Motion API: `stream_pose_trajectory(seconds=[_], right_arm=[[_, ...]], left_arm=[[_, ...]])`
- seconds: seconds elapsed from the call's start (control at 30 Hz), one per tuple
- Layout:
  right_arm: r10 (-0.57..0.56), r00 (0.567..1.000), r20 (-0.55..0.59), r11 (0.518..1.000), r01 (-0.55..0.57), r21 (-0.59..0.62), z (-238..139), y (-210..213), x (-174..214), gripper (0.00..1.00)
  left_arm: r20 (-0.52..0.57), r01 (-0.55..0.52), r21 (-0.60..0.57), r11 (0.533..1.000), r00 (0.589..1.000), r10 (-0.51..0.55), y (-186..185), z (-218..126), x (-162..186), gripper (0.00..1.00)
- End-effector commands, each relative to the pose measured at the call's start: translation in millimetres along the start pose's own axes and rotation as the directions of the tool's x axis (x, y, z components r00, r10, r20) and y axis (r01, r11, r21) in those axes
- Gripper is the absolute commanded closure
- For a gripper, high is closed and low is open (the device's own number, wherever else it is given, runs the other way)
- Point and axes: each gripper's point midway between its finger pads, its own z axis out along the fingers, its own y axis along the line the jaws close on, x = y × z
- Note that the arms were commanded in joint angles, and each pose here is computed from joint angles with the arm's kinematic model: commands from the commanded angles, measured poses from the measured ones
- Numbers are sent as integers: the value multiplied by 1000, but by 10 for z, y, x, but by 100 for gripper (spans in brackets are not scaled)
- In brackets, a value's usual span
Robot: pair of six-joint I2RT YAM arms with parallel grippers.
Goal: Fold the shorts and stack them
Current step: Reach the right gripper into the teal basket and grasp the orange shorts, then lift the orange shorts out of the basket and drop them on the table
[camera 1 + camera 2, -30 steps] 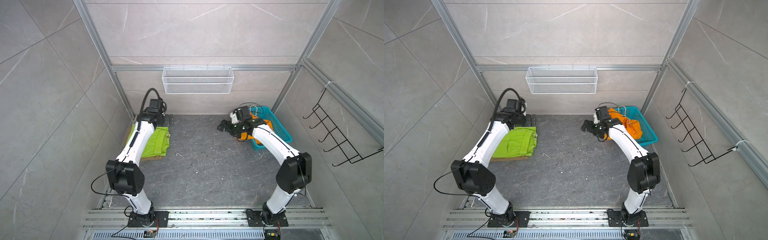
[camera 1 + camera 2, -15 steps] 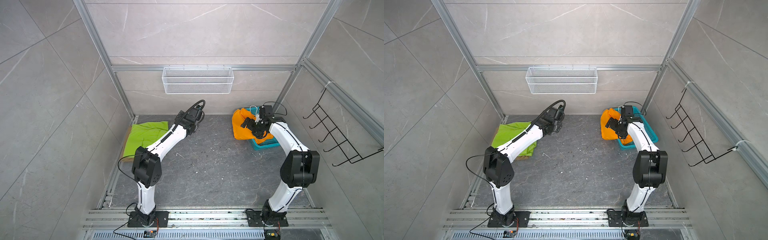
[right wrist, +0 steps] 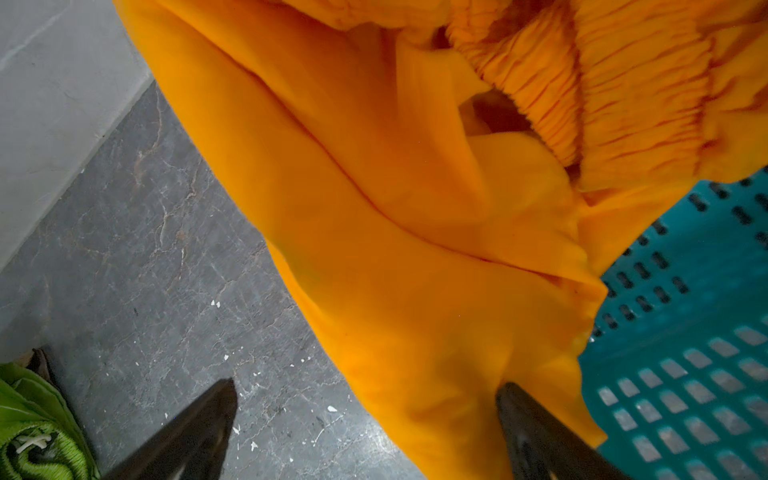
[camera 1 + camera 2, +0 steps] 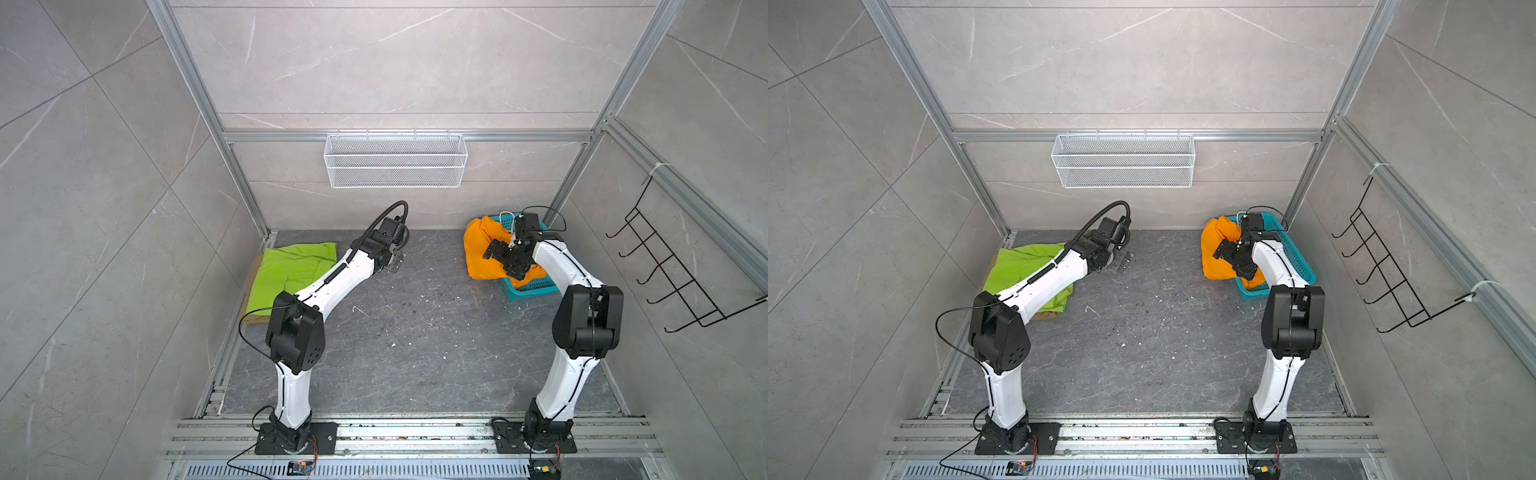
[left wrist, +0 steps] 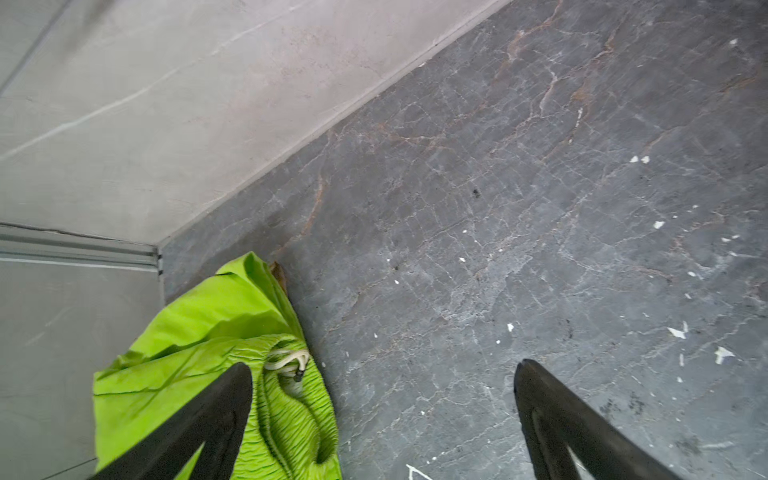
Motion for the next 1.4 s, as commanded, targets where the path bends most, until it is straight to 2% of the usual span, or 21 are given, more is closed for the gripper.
stream_pose_trajectory(seconds=[0.0,0.13,0.37,0.5,0.6,0.7,0.77,0.83,1.0,1.2,1.37], right_arm=[[61,997,57,998,-60,-15,-91,-130,-294,0],[170,984,49,985,-169,-23,76,-421,-442,0],[202,979,-27,979,-200,44,636,-604,-433,2],[206,978,-42,978,-204,52,831,-656,-415,18],[211,976,-62,976,-207,62,936,-687,-386,40],[204,977,-62,977,-200,67,922,-688,-399,66],[193,980,-40,980,-190,63,789,-649,-459,80],[178,984,1,983,-178,40,582,-558,-567,89],[138,985,103,990,-137,-16,-69,-306,-800,99],[66,970,233,995,-45,-93,-950,170,-938,100],[-41,958,284,986,85,-143,-1484,772,-799,100]], left_arm=[[4,57,64,996,998,-57,-78,-111,41,0],[-8,69,101,992,998,-69,-151,-96,55,0],[-9,92,141,986,996,-92,-228,-75,-13,0],[-7,105,148,983,994,-105,-229,-103,-44,0],[2,113,145,983,993,-114,-222,-108,-38,0],[1,124,162,979,992,-126,-247,-121,-25,0],[-3,139,178,974,990,-141,-273,-138,-14,0],[0,155,193,969,987,-158,-293,-152,-11,0],[11,184,221,958,981,-191,-325,-190,-16,0],[34,198,237,951,977,-212,-323,-246,-36,0],[34,233,214,949,969,-246,-185,-255,-35,0]])
